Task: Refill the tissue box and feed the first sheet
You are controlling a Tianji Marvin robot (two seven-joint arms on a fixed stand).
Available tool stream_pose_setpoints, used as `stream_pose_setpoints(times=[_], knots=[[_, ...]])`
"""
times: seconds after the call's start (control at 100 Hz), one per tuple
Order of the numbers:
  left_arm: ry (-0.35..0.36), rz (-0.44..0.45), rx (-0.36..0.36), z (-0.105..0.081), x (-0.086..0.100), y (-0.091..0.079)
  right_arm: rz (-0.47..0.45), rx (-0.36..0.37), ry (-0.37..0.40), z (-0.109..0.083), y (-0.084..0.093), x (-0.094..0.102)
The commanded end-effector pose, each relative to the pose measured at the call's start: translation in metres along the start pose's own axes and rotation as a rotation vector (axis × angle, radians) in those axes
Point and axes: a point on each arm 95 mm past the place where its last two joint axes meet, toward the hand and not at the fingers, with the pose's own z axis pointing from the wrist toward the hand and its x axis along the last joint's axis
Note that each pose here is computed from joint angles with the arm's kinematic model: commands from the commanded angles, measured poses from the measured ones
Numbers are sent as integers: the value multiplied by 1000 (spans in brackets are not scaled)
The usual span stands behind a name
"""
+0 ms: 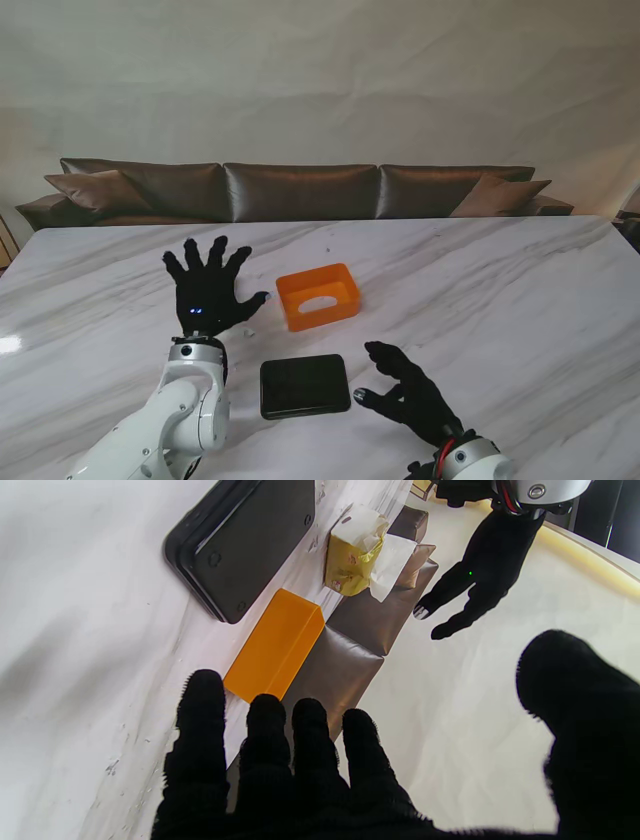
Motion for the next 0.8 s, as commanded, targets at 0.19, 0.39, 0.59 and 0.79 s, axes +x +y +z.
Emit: stream_pose_setpoints(times=[0.19, 0.39, 0.59, 0.79], knots=[[-86, -46, -104, -8, -12, 19, -1, 28, 7, 0, -6, 5], [-112, -63, -154, 0, -21, 40, -1, 28, 4, 1, -7, 5], [-140, -82, -170, 9, -30, 67, -4, 26, -5, 1, -6, 4], [-139, -76, -204, 16, -36, 87, -5, 23, -18, 1, -5, 2]])
